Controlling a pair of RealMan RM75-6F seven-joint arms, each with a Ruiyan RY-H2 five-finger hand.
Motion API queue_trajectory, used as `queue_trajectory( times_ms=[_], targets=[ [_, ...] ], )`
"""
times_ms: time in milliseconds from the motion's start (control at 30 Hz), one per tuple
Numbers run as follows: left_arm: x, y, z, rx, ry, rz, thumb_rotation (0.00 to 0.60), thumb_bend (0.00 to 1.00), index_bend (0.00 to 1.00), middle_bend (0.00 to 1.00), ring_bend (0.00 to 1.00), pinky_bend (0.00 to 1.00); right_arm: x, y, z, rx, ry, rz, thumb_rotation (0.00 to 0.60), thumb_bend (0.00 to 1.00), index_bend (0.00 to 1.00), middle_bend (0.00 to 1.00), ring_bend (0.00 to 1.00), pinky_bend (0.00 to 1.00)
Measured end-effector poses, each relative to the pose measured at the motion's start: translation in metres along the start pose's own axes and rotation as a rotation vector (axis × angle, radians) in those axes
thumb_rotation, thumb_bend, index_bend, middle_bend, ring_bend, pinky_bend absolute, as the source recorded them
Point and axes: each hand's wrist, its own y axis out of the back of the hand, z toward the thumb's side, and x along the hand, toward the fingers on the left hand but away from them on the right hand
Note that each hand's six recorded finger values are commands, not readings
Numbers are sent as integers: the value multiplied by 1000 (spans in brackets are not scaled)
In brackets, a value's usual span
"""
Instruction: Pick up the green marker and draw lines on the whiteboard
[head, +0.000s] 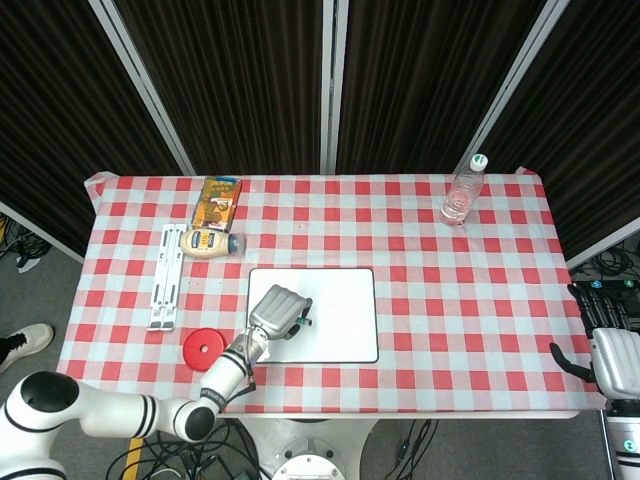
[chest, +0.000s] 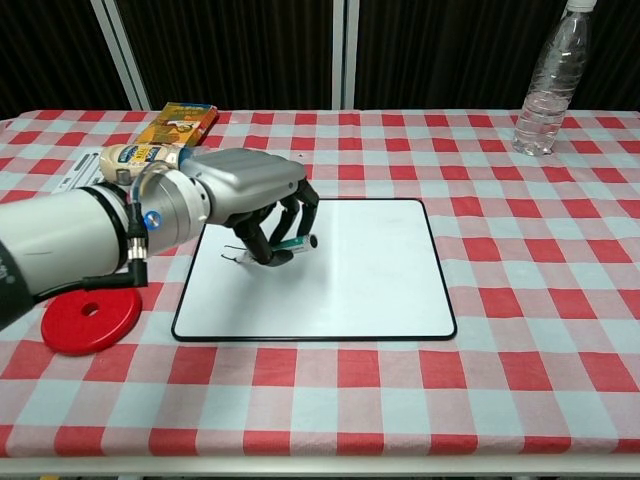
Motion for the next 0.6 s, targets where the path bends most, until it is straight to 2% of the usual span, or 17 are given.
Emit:
queue_trajectory(
  times_ms=[200, 400, 600],
  targets=[
    [10, 2, 27, -11, -48, 3, 600, 454, 559, 595, 753, 928, 5, 4, -7, 0, -18, -9, 600, 210, 0, 38, 0, 0],
    [8, 15, 45, -9, -82, 35, 600, 454, 560, 594, 753, 927, 8, 9, -12, -4, -25, -23, 600, 209, 0, 38, 0, 0],
    [-8, 46, 31, 0, -50, 129, 600, 454, 559, 592, 753, 927, 8, 10, -11, -6, -12, -29, 600, 209, 0, 38, 0, 0]
  ],
)
